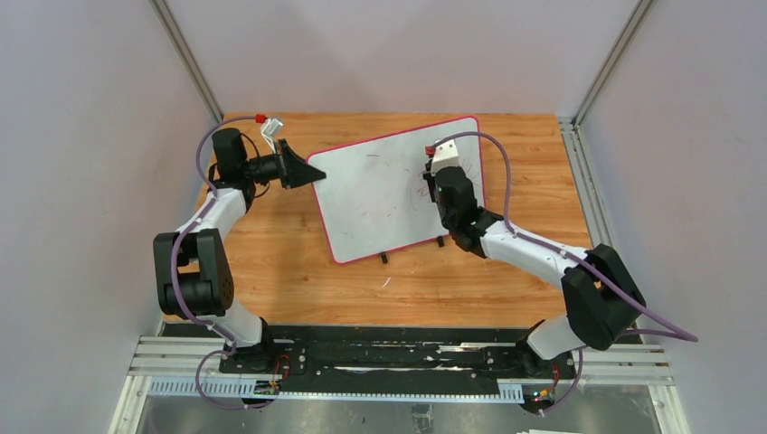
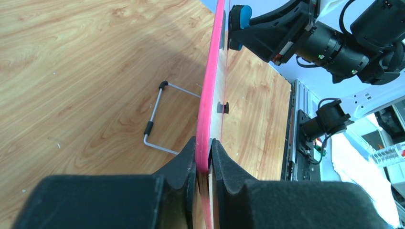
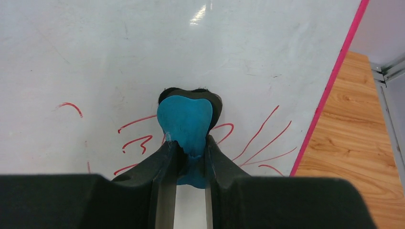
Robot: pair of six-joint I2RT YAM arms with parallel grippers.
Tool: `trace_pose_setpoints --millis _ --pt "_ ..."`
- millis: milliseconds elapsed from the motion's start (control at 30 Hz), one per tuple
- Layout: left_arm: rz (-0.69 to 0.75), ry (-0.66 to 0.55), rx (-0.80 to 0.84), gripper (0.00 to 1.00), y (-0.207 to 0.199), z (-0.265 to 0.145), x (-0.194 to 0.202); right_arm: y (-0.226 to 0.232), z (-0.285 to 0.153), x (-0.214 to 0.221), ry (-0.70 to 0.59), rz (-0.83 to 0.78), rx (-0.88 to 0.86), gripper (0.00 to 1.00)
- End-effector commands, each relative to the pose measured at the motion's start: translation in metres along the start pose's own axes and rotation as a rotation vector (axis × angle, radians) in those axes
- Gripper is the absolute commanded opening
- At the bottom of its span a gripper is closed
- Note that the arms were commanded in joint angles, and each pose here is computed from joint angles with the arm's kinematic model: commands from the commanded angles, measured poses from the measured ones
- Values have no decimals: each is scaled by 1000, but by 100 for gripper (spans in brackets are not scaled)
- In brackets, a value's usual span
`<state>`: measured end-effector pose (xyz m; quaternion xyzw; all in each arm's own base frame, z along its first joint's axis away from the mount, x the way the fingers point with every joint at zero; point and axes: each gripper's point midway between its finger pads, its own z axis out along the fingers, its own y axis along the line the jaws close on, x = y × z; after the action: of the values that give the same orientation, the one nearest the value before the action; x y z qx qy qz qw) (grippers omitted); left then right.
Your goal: Erase the whiteboard
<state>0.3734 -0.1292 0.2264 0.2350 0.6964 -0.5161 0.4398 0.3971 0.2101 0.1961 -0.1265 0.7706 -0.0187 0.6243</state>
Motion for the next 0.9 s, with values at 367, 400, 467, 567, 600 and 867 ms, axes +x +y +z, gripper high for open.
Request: trace_pose_setpoints --millis 367,400,467,567,600,867 --pt "80 -15 -26 0 5 -2 -5 117 -18 9 -7 -39 -250 1" --pt "78 -14 -24 0 5 -2 -5 127 -20 6 -17 -53 -263 1" --pt "78 -14 -22 0 5 -2 -4 138 -22 2 -31 -85 -269 1" --pt "80 -13 -19 0 3 -2 -4 128 -15 -1 -27 -106 -227 1" --pt "80 -13 -18 0 3 -2 -4 121 -13 -2 -26 -107 -213 1" --pt "75 -12 -16 0 5 -2 -3 34 9 -16 -17 -94 -72 1"
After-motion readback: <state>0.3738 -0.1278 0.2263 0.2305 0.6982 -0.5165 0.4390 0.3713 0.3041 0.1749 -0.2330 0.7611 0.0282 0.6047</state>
